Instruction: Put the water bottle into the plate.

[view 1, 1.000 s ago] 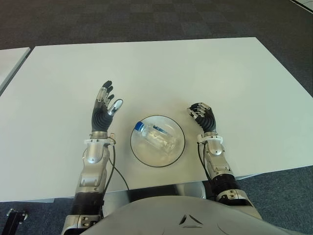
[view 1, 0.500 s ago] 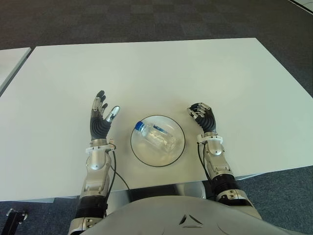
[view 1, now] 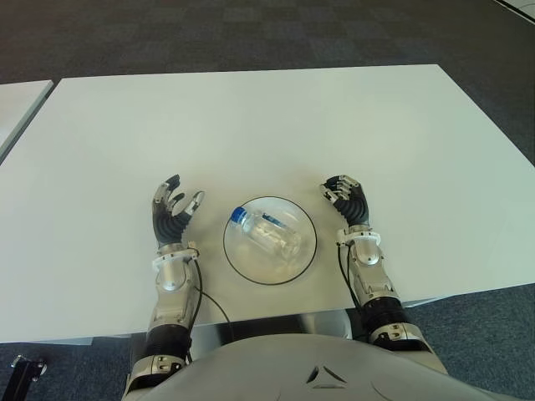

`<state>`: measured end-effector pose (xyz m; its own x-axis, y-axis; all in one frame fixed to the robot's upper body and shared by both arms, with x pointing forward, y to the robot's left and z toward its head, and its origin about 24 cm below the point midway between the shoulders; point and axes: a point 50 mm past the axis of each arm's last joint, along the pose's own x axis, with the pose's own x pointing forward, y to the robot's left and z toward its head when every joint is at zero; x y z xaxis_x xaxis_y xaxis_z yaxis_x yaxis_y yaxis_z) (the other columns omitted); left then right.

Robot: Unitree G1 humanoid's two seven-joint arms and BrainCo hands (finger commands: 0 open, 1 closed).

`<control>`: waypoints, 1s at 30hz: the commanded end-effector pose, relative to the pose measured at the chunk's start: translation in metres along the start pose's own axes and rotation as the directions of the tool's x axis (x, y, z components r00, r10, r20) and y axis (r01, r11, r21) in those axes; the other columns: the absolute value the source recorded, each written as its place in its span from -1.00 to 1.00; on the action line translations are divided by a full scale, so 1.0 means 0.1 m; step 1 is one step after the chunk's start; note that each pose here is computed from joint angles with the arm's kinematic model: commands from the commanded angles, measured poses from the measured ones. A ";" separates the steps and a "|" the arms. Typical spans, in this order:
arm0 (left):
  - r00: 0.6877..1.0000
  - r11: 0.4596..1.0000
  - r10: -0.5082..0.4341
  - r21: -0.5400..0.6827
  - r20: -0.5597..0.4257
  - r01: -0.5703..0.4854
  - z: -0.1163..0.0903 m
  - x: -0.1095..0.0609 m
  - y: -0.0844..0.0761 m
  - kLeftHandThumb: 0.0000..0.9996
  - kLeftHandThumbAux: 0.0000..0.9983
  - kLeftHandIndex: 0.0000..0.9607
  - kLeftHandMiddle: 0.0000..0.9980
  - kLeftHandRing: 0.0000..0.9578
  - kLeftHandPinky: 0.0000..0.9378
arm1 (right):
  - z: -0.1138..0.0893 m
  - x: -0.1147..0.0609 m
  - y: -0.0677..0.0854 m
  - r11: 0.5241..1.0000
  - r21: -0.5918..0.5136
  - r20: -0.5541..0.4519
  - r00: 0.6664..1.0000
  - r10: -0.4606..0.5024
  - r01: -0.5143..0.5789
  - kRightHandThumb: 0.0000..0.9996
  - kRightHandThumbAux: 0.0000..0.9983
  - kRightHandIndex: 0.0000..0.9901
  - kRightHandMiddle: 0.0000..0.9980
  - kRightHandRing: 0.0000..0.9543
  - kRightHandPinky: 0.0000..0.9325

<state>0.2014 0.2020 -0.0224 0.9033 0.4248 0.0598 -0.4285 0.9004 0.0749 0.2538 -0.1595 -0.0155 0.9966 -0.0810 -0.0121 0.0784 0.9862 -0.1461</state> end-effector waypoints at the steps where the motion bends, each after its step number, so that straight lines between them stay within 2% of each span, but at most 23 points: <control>1: 1.000 1.000 0.015 0.008 -0.020 -0.015 -0.01 0.04 -0.05 -0.94 0.70 -0.34 -0.39 -0.43 -0.36 | -0.03 -0.02 0.00 1.000 -0.009 -0.017 1.000 -0.005 0.005 0.41 0.47 -0.14 -0.01 0.00 0.01; 10: 0.998 1.000 -0.014 -0.027 -0.066 0.012 -0.04 0.05 -0.09 -0.88 0.93 -0.22 -0.29 -0.32 -0.29 | -0.03 -0.02 0.00 1.000 -0.005 -0.024 1.000 -0.010 0.010 0.40 0.47 -0.14 -0.02 0.00 0.01; 11: 0.997 0.999 -0.015 -0.029 -0.071 0.013 -0.04 0.05 -0.09 -0.43 0.76 -0.18 -0.27 -0.30 -0.27 | -0.03 -0.02 0.00 1.000 -0.004 -0.024 1.000 -0.010 0.010 0.40 0.47 -0.14 -0.02 0.00 0.01; 12: 0.997 0.999 -0.017 -0.030 -0.076 0.015 -0.05 0.05 -0.10 -0.13 0.65 -0.16 -0.26 -0.29 -0.26 | -0.03 -0.02 0.00 1.000 -0.004 -0.023 1.000 -0.010 0.010 0.40 0.47 -0.14 -0.02 0.00 0.01; 15: 0.995 0.999 -0.020 -0.028 -0.094 0.017 -0.06 0.05 -0.10 0.22 0.52 -0.14 -0.22 -0.26 -0.23 | -0.03 -0.02 0.01 1.000 -0.001 -0.021 1.000 -0.010 0.010 0.40 0.47 -0.14 -0.02 0.00 0.02; 19: 0.992 1.000 -0.011 -0.017 -0.127 0.009 -0.08 0.06 -0.10 0.37 0.46 -0.12 -0.17 -0.20 -0.16 | -0.03 -0.03 0.01 1.000 0.003 -0.017 1.000 -0.008 0.008 0.40 0.47 -0.14 -0.02 -0.01 0.01; 30: 0.983 0.999 -0.035 0.026 -0.179 0.040 -0.19 0.02 -0.08 0.41 0.44 -0.11 -0.05 -0.04 -0.01 | -0.03 -0.02 0.03 1.000 0.015 -0.019 1.000 -0.012 0.012 0.40 0.47 -0.14 -0.03 -0.01 0.01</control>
<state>0.2136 0.1968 -0.0307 0.9076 0.4154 -0.0607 -0.4108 0.9086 0.0756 0.2532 -0.1586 -0.0156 0.9958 -0.0912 -0.0110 0.0887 0.9863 -0.1394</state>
